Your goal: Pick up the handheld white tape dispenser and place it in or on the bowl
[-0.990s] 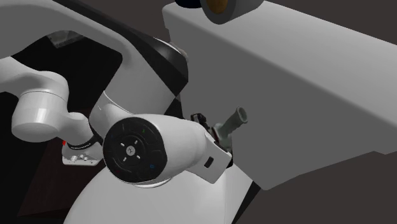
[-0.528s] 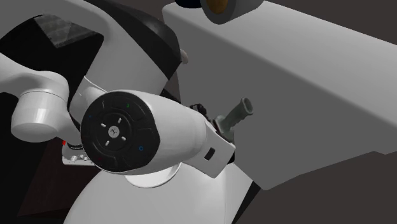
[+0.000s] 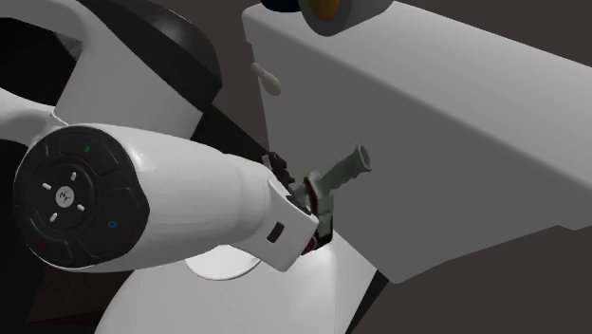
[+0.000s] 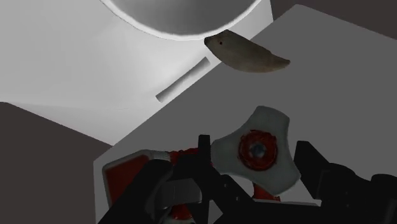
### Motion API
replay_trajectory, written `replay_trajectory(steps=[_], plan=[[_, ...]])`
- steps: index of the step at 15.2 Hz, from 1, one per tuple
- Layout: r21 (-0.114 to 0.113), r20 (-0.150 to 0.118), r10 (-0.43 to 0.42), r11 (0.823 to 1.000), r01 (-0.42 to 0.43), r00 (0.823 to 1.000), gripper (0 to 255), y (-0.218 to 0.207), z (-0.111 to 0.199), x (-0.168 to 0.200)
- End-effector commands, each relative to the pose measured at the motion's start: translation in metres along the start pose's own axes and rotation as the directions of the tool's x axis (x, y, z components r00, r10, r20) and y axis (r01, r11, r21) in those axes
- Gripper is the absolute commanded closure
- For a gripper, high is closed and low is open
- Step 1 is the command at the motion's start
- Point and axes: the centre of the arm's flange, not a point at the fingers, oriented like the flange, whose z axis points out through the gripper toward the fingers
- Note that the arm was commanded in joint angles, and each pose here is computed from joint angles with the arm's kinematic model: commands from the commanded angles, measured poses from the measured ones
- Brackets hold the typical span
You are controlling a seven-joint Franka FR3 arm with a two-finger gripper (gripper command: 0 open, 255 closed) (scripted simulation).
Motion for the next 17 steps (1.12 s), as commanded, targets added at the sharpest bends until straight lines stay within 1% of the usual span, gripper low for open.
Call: replay_trajectory(steps=[1,11,12,17], plan=[[-0.001,0.0,-0.002,1.0,0.002,1.0,255,0.0,-0.003,-0.025],[-0.001,0.0,-0.002,1.0,0.002,1.0,255,0.01,-0.029,-0.154],[-0.001,0.0,-0.002,1.0,0.002,1.0,255,0.01,-0.031,-0.163],[-0.001,0.0,-0.002,1.0,0.002,1.0,255,0.021,-0.009,-0.172]])
